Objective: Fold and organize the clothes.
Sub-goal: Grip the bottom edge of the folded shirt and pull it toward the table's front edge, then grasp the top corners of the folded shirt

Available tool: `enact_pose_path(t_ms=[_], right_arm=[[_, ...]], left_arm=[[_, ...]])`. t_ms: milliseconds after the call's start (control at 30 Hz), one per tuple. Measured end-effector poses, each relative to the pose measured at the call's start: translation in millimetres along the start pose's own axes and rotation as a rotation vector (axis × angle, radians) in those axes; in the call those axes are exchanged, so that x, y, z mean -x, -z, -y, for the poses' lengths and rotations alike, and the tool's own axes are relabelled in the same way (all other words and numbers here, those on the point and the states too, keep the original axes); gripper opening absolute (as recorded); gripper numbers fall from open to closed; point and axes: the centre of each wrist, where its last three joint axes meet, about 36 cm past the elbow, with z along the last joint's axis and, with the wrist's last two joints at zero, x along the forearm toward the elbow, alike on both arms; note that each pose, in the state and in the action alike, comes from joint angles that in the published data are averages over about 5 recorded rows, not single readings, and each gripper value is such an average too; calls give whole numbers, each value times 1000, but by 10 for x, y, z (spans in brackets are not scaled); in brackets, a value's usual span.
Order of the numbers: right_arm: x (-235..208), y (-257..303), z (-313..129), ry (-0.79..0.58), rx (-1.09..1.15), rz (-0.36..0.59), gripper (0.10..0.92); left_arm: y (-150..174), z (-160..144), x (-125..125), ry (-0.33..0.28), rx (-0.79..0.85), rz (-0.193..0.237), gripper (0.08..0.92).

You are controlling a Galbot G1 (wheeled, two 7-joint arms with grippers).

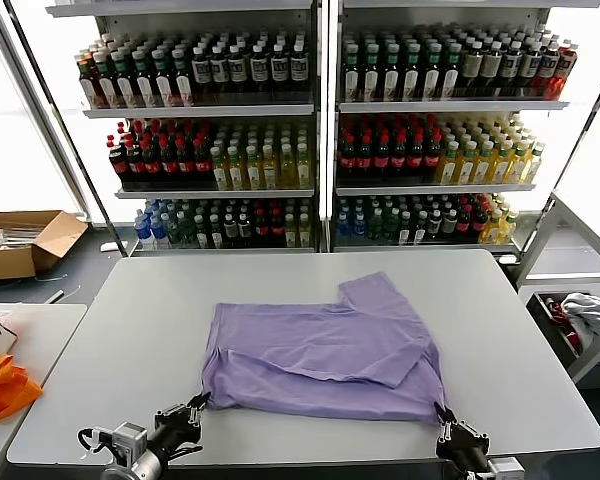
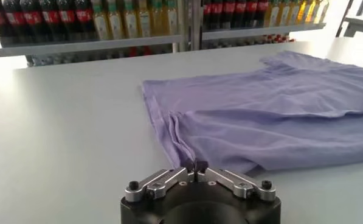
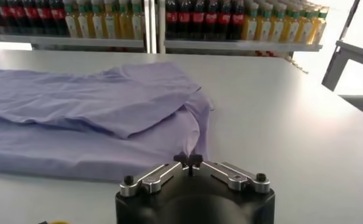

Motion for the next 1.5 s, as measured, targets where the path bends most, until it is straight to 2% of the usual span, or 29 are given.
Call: enact_pose_path(t_ms=[367, 467, 567, 900, 1033, 1200, 1367, 1500], right_arm=[[-73, 60, -38, 17, -18, 14, 116], [-78, 85, -26, 17, -22, 18, 164], [-59, 126, 19, 14, -28, 26, 241], [179, 439, 300, 29, -38, 75, 536], [459, 637, 451, 66, -56, 97, 648], [967, 895, 640, 138, -75, 106, 783], [1536, 1163, 800, 215, -87, 92, 821], [1991, 1381, 897, 266, -99, 71, 823]], left_arm=[[-77, 64, -236, -6, 8, -42, 85], [-75, 50, -281, -5, 16, -51, 85], [-49, 22, -311, -1, 25, -53, 120], [112, -285, -298, 34, 47, -34, 401], [211, -450, -241, 37, 59, -14, 522], [375, -656, -88, 11, 86, 15, 661], [550, -880, 150, -33, 112, 41, 792], [686, -1055, 354, -64, 127, 50, 820]])
